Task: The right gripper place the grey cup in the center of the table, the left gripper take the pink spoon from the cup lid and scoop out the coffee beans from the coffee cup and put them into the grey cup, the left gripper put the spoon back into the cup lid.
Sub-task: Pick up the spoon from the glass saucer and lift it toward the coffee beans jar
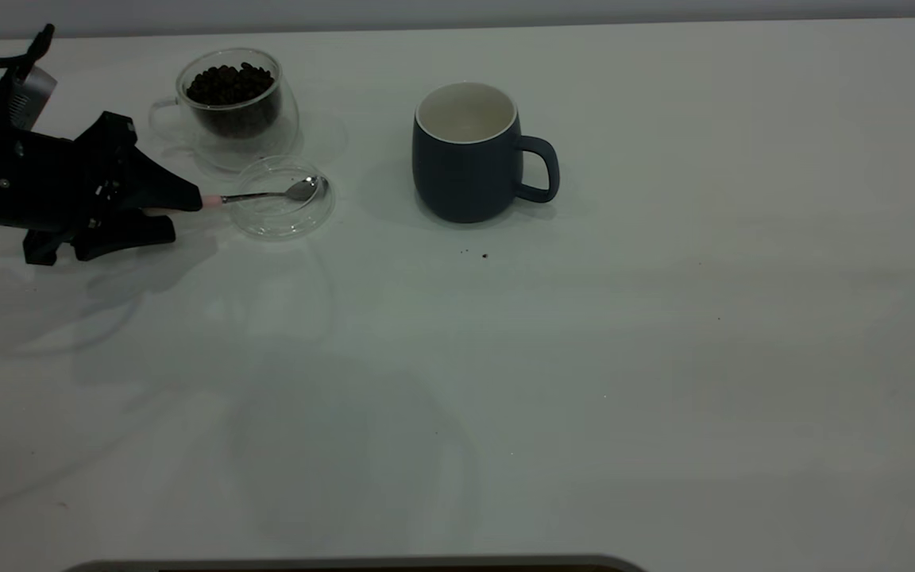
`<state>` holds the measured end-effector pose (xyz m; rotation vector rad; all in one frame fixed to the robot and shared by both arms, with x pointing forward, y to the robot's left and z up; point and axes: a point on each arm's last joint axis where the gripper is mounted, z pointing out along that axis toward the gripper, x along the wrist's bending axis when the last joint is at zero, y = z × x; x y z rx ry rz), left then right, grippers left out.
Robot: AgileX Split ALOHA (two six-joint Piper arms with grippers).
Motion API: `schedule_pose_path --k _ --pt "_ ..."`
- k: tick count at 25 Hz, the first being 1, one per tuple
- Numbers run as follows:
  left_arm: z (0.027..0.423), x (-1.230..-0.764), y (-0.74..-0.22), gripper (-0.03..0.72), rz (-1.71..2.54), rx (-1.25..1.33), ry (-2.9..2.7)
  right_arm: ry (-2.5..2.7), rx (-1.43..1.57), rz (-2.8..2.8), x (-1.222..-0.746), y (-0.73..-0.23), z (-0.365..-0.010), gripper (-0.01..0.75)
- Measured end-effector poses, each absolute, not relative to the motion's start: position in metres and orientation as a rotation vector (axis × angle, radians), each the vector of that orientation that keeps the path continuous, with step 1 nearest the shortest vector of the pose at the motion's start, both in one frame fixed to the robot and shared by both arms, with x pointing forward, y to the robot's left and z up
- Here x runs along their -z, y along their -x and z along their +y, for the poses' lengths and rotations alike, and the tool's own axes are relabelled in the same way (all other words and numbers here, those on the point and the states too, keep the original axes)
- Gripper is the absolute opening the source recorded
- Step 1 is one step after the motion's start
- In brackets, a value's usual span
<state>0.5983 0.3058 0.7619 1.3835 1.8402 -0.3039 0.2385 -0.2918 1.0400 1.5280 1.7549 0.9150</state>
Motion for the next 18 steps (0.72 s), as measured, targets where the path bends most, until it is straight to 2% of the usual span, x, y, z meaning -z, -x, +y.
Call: schedule_pose_path --k 13,16,18 --pt "0.3075 -0.7644 -0.6055 0.46 1.826 0.279 -1.386 -1.528 -0.915 1.755 -1.04 -0.2385 -0.2918 0.502" --pt "0.3075 -0.7644 -0.6055 0.421 1.826 0.279 -1.386 -1.528 -0.915 1.755 -1.04 -0.2385 -0.2918 0.502" --pt "0.3075 -0.7644 -0.6055 0.358 1.826 0.279 -1.386 -1.528 -0.915 1.755 -1.04 -0.2385 -0.2918 0.502"
